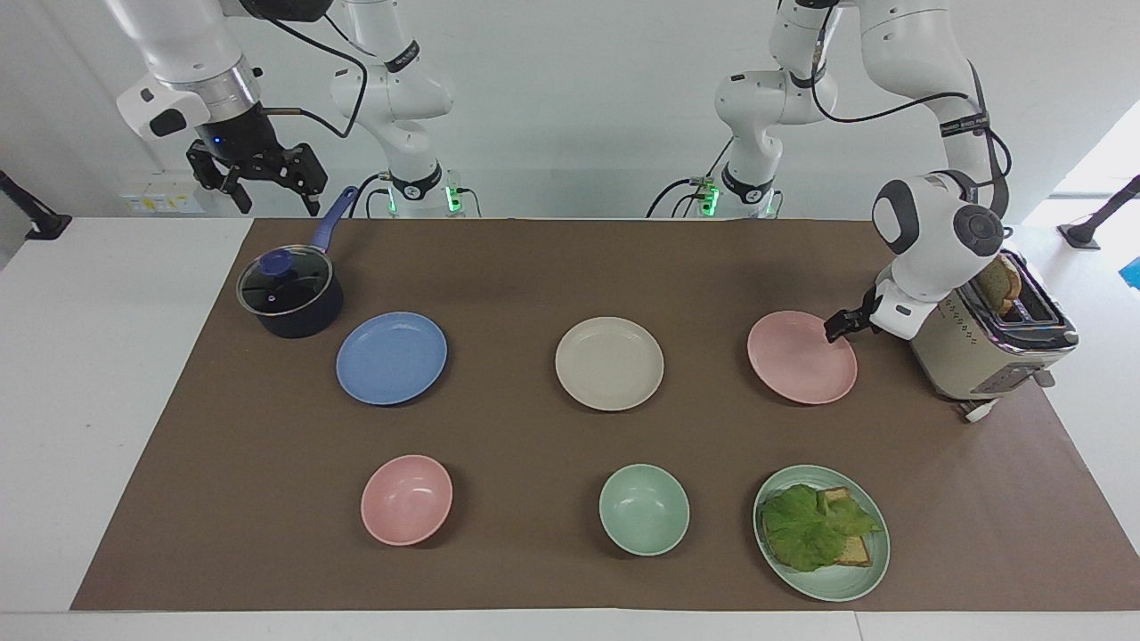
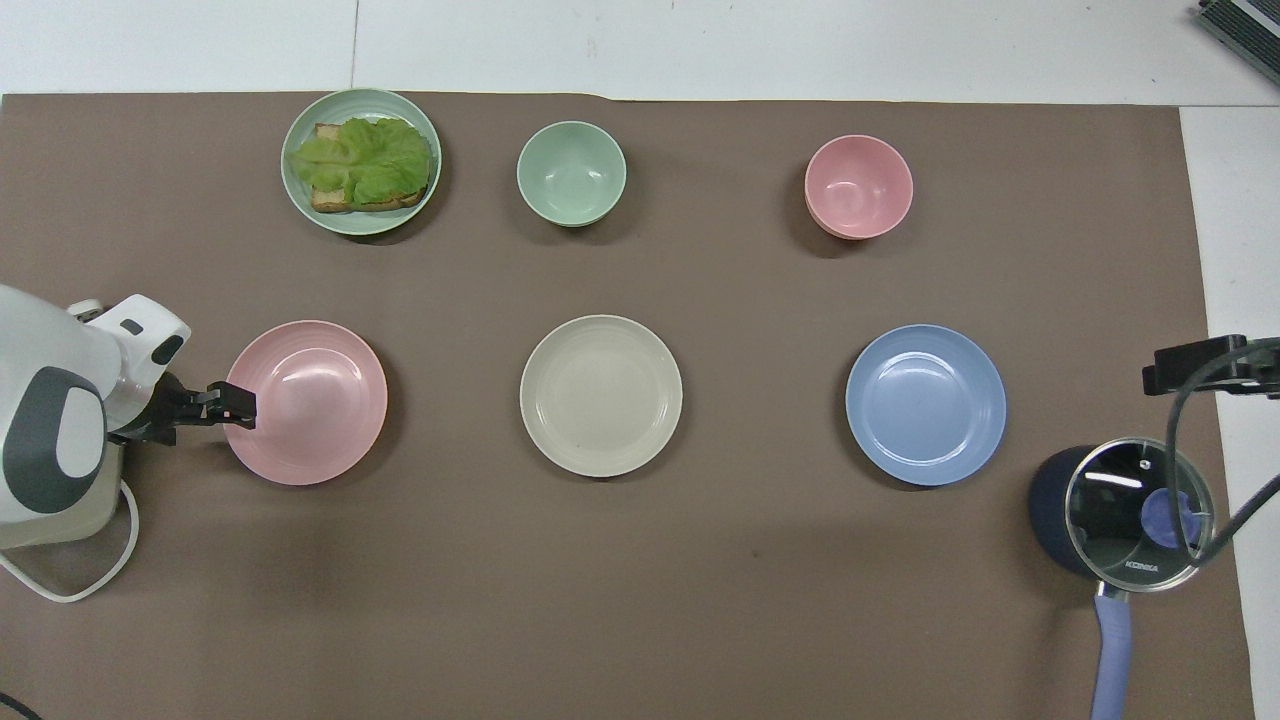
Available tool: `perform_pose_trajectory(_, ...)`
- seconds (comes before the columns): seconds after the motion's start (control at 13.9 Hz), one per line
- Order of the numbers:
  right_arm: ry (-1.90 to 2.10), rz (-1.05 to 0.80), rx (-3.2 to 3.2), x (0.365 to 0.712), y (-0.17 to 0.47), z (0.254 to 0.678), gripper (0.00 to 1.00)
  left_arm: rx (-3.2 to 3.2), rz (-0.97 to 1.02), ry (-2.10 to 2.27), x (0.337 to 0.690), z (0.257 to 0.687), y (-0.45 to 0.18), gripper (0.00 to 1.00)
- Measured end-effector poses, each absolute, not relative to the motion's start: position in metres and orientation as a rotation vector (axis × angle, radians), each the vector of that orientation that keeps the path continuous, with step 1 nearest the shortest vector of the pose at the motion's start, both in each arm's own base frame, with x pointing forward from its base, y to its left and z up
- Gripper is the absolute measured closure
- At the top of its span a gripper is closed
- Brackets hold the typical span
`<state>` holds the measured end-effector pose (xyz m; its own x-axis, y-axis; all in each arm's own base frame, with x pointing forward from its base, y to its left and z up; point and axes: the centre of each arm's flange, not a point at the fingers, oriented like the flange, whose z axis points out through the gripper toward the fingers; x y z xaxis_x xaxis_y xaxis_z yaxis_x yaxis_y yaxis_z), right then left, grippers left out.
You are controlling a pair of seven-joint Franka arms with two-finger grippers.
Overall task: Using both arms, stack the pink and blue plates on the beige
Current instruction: 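Reach the left gripper to the pink plate rim and grasp it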
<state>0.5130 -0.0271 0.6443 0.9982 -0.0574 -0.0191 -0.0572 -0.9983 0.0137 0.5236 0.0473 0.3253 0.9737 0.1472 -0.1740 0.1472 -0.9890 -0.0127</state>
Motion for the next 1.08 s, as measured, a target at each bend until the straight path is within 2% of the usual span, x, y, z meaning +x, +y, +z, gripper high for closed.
perform_pose_trajectory(0.14, -0.090, -0.031, 3.127, 0.513, -0.027, 0.644, 0.00, 3.119, -0.293, 0.232, 0.520, 0.321, 0.047, 0.00)
perform_pose_trajectory(0.22, -0.090, -0.031, 3.127, 0.513, -0.027, 0.644, 0.00, 3.118, -0.297, 0.232, 0.519, 0.320, 0.047, 0.08)
perform_pose_trajectory(0.5, -0.090, -0.031, 3.127, 0.513, -0.027, 0.644, 0.00, 3.117, -0.310, 0.232, 0.517, 0.316, 0.046, 0.62)
perform_pose_trajectory(0.72, -0.090, -0.031, 3.127, 0.513, -0.027, 0.644, 0.00, 3.117, -0.307, 0.233, 0.517, 0.317, 0.046, 0.94)
perform_pose_trajectory(1.08, -0.090, -0.031, 3.127, 0.513, -0.027, 0.644, 0.00, 3.062, -0.403, 0.260, 0.517, 0.334, 0.042, 0.94)
